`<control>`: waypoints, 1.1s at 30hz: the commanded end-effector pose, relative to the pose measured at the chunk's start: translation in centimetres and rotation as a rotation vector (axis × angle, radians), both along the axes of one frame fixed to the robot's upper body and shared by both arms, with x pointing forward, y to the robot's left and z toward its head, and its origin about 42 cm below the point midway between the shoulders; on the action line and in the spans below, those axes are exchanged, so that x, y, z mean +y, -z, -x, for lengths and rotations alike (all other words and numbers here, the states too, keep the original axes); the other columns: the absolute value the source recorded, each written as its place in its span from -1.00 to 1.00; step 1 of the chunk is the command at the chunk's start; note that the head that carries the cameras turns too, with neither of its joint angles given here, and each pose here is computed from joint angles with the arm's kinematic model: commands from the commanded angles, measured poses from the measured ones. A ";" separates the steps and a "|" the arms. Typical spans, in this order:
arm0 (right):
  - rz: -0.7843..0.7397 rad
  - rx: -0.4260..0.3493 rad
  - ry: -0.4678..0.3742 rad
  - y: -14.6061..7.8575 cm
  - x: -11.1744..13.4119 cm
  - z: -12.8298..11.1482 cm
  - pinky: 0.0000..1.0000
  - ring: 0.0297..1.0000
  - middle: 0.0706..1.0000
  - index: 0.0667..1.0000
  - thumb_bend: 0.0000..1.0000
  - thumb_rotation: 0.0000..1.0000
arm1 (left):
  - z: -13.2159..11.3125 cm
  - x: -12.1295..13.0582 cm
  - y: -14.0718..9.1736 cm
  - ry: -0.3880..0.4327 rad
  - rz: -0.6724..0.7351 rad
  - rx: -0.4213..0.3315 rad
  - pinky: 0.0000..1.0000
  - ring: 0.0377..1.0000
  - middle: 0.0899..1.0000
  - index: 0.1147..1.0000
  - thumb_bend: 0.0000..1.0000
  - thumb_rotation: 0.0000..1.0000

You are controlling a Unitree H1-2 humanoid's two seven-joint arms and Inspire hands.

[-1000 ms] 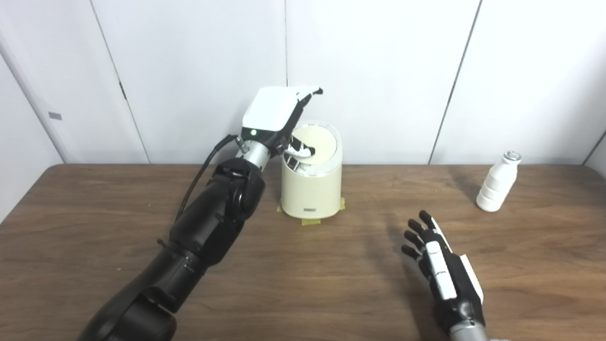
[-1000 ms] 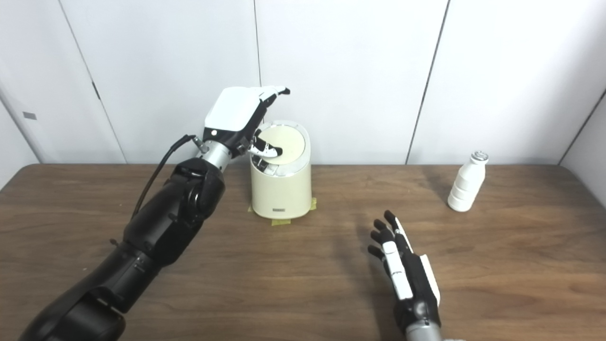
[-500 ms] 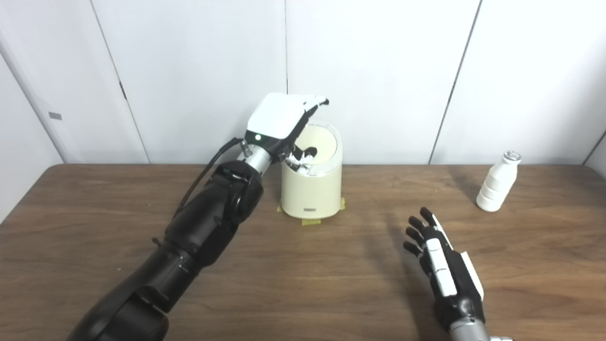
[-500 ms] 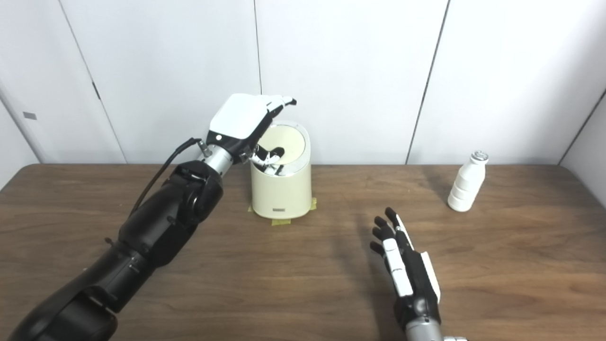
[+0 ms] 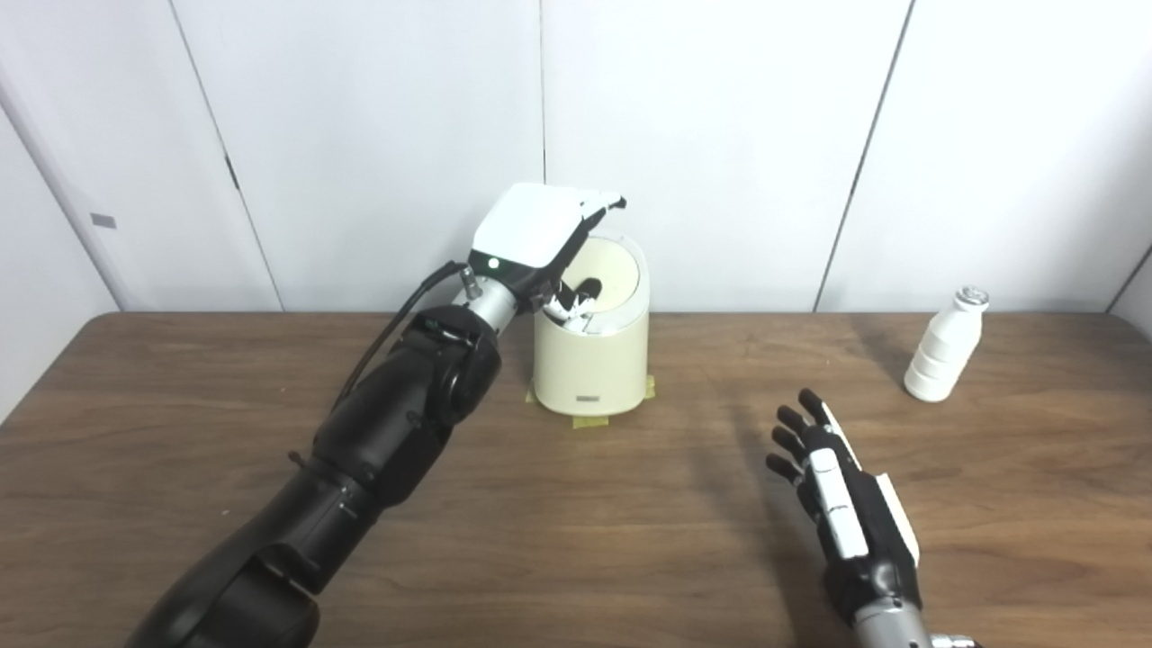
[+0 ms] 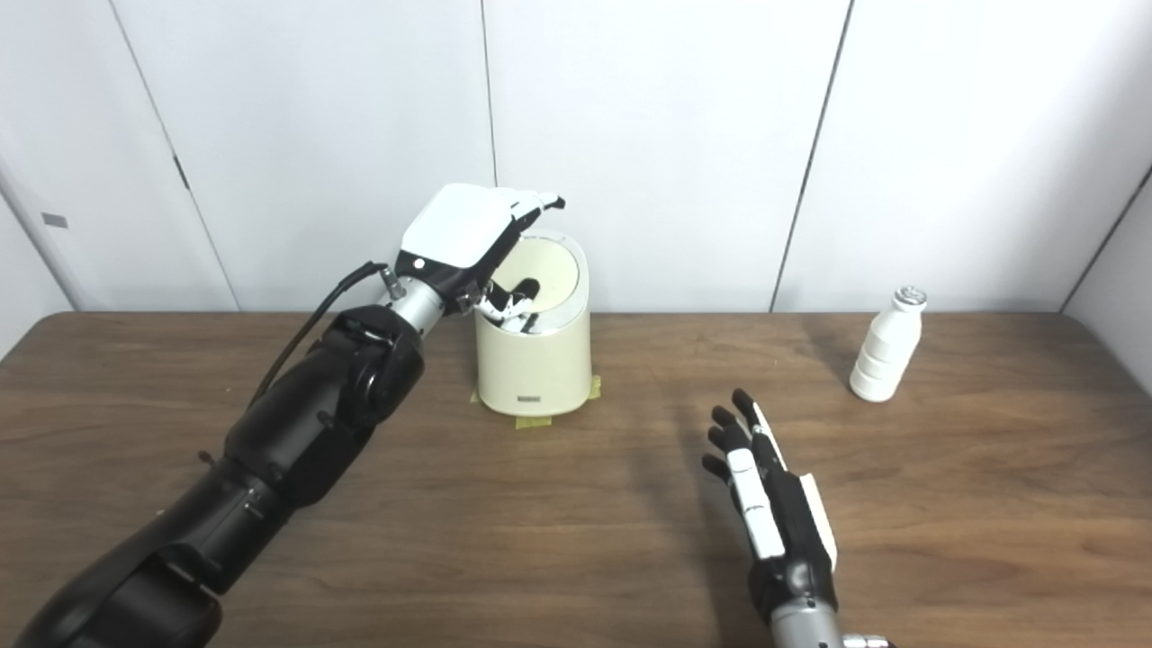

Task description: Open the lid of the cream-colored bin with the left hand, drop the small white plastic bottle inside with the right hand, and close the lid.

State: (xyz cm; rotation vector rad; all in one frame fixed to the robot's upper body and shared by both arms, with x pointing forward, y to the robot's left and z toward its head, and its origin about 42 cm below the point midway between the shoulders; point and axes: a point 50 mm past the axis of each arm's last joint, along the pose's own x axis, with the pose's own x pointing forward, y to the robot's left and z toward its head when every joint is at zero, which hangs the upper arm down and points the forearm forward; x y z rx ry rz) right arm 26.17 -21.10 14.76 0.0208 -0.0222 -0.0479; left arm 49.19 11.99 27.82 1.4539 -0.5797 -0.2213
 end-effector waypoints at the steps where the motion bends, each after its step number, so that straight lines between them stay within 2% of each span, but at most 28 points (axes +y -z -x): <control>1: 0.002 -0.079 -0.006 -1.7 0.2 -0.7 0.69 0.81 0.81 0.89 0.15 0.73 | -0.6 0.2 -3.6 -0.014 0.012 -0.084 0.57 0.67 0.71 0.80 1.00 -0.90; 4: 0.001 -0.077 -0.003 -1.7 0.2 -0.7 0.68 0.80 0.80 0.89 0.18 0.72 | -0.5 0.1 -4.0 -0.013 0.033 -0.093 0.53 0.67 0.72 0.79 1.00 -0.89; 9: 0.006 -0.079 -0.002 -1.7 0.2 -0.6 0.69 0.80 0.81 0.90 0.17 0.73 | -0.3 0.0 -4.7 -0.024 0.084 -0.096 0.56 0.71 0.73 0.81 0.96 -0.91; 14: 0.003 -0.078 -0.003 -1.6 0.2 -0.6 0.69 0.80 0.80 0.90 0.18 0.72 | 0.1 0.0 -5.6 -0.032 0.137 -0.125 0.38 0.62 0.68 0.76 0.91 -0.91; 20: 0.003 -0.078 -0.003 -1.6 0.2 -0.6 0.69 0.79 0.80 0.89 0.15 0.73 | 0.3 0.2 -6.6 -0.038 0.173 -0.131 0.37 0.61 0.67 0.74 0.87 -0.92; 30: 0.004 -0.079 -0.007 -1.7 0.3 -0.5 0.68 0.80 0.80 0.89 0.16 0.73 | -0.1 -0.3 -8.6 -0.091 0.102 -0.117 0.37 0.62 0.64 0.70 1.00 -0.81; 33: 0.004 -0.076 -0.004 -1.8 0.3 -0.5 0.69 0.79 0.79 0.89 0.18 0.72 | -0.3 -0.5 -9.0 -0.094 0.101 -0.118 0.29 0.57 0.62 0.70 1.00 -0.79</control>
